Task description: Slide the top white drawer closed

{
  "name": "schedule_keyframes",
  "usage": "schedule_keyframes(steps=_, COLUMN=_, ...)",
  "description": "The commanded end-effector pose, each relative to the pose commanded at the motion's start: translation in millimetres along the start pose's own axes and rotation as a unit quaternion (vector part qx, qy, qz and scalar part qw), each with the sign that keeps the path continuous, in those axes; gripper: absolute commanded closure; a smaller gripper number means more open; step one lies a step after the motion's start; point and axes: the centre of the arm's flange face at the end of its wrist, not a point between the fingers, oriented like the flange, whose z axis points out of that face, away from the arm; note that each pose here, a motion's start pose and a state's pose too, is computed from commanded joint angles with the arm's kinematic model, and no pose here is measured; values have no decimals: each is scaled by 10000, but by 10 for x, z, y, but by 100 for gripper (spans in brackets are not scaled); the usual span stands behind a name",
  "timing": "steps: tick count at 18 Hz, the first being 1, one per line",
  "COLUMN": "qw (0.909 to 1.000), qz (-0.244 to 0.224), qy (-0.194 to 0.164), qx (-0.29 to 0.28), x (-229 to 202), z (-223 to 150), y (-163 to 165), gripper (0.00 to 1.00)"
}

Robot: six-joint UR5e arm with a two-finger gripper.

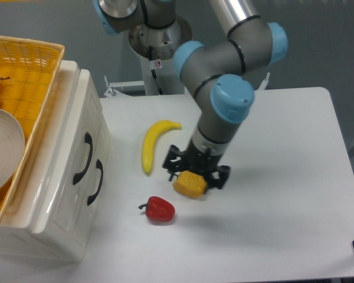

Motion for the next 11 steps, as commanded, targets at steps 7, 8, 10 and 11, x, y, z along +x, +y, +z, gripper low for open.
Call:
schedule_keyframes(steps=7, qw=9865, qz=1140, qy=-603, qx=-1011, x=-717, z=244, y=433, gripper=0)
schedule_keyframes(steps=8, qw=9840, qz=1336, qy=-594, qx=-1020, x=-823, z=252, y=484, gripper=0)
schedule_keyframes(steps=10, qw=9790, qz=1658, qy=-535, qx=-1059, x=-1057, z=296, y=617, gripper=0)
schedule_keyframes(steps=11, qw=9773, qz=1753, qy=-488, qx=-1084, x=-1165, z=336, y=692, gripper=0)
